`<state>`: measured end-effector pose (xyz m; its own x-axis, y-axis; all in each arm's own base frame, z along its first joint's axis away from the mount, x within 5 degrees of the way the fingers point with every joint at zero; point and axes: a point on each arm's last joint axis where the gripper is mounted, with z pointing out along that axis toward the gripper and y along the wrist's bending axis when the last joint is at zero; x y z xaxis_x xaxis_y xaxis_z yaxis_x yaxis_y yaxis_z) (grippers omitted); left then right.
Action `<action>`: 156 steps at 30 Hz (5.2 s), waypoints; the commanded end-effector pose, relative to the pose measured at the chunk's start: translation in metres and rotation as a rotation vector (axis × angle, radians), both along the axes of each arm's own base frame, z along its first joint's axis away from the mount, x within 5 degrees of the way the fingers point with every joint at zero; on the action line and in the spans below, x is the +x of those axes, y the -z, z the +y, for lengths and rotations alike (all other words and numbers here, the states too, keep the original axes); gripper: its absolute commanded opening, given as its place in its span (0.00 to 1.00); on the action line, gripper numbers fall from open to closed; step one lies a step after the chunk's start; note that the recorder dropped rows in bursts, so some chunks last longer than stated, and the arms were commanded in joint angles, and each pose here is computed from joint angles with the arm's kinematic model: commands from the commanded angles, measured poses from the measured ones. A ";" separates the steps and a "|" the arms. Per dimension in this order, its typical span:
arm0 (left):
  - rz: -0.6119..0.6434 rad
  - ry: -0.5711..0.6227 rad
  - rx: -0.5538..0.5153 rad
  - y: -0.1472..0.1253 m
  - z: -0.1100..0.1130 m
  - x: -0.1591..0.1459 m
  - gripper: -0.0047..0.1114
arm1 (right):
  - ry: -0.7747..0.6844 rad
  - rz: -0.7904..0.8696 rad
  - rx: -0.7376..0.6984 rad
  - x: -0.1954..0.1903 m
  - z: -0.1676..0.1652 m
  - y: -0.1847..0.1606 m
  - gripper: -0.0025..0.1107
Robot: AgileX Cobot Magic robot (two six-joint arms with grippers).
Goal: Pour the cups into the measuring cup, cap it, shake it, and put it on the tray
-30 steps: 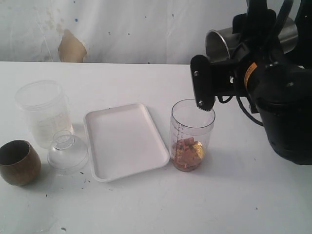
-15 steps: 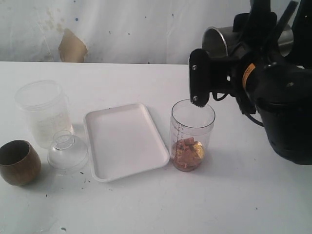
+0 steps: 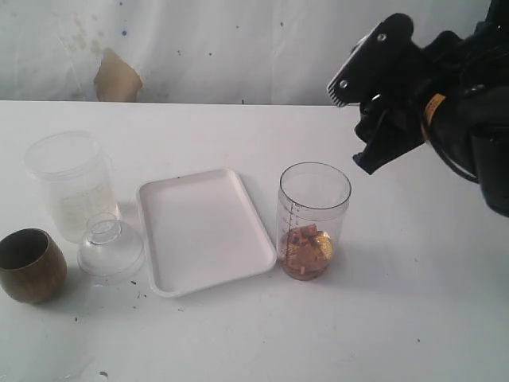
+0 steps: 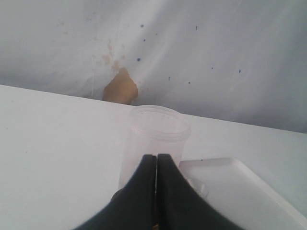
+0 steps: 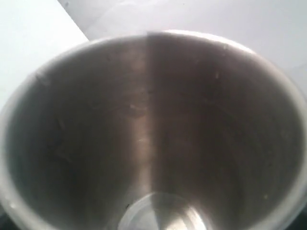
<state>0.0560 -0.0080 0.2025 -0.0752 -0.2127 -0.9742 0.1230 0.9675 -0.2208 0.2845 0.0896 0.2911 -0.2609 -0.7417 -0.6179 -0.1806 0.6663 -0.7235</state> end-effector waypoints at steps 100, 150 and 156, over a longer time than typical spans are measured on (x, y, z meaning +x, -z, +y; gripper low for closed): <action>-0.035 0.002 -0.016 -0.002 0.000 0.000 0.05 | -0.597 0.453 0.825 0.162 -0.013 0.130 0.88; -0.033 0.003 -0.012 -0.002 0.000 0.000 0.05 | 0.519 -0.023 0.383 -0.004 -0.142 -0.014 0.02; -0.031 0.003 -0.013 -0.001 0.000 0.000 0.05 | 0.696 0.448 0.318 0.011 -0.131 -0.005 0.02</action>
